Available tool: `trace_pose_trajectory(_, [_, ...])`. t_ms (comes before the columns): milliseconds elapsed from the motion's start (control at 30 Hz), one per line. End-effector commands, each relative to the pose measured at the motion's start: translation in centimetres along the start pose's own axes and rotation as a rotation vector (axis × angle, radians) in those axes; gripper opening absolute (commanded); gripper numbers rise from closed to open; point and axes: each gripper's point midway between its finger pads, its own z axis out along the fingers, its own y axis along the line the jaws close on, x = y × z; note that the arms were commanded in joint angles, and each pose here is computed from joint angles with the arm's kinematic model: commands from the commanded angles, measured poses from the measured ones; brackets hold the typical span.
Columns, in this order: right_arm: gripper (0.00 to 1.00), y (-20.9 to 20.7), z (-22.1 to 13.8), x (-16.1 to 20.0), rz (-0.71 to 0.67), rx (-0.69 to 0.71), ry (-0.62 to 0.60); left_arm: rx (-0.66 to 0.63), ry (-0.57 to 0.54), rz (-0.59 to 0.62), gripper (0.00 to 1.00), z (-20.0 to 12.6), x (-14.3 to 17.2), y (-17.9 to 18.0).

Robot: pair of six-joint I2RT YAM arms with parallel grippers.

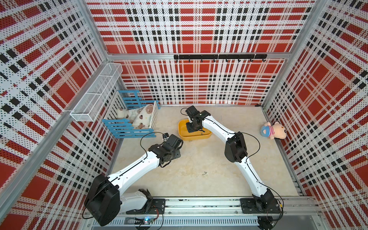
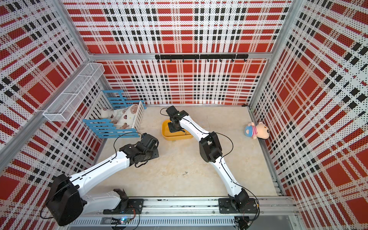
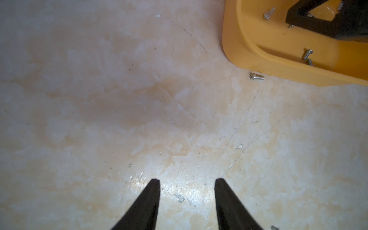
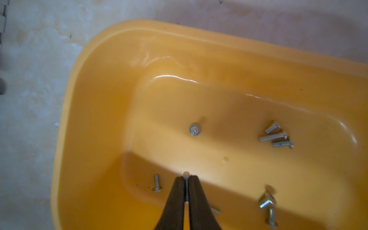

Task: Put the screws on the desktop into the storage box
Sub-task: Place the screw in the storage box.

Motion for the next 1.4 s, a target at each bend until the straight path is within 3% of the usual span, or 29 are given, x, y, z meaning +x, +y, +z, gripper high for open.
trace_pose_trajectory(0, [0.11,-0.3,1.2,0.4,0.019,-0.007,0.022,0.000,-0.001,0.000,0.51,-0.3,-0.1,-0.1])
trace_pose_trajectory(300, [0.18,-0.1,0.8,-0.1,0.011,-0.017,0.005,-0.006,0.008,0.007,0.51,-0.1,0.0,-0.2])
trace_pose_trajectory(433, [0.27,0.0,0.0,-0.7,0.012,-0.022,-0.016,-0.006,0.005,0.009,0.51,-0.1,-0.2,-0.3])
trace_pose_trajectory(567, [0.34,0.4,-4.4,-3.4,0.013,-0.030,-0.144,-0.007,0.007,0.016,0.51,-0.1,-0.3,-0.5])
trace_pose_trajectory(700, [0.38,0.3,-11.0,-6.1,0.009,-0.022,-0.294,-0.003,0.008,0.032,0.51,-0.1,-0.3,-1.0])
trace_pose_trajectory(833, [0.39,-0.6,-16.3,-6.5,0.020,0.009,-0.385,0.002,0.009,0.065,0.51,-0.1,0.0,-1.9])
trace_pose_trajectory(1067, [0.43,-4.8,-21.8,-1.9,0.078,0.126,-0.441,0.066,0.055,0.225,0.51,0.3,3.1,-6.4])
trace_pose_trajectory(1367, [0.46,-11.1,-23.0,6.9,0.158,0.243,-0.363,0.181,0.163,0.407,0.53,1.1,10.1,-14.3])
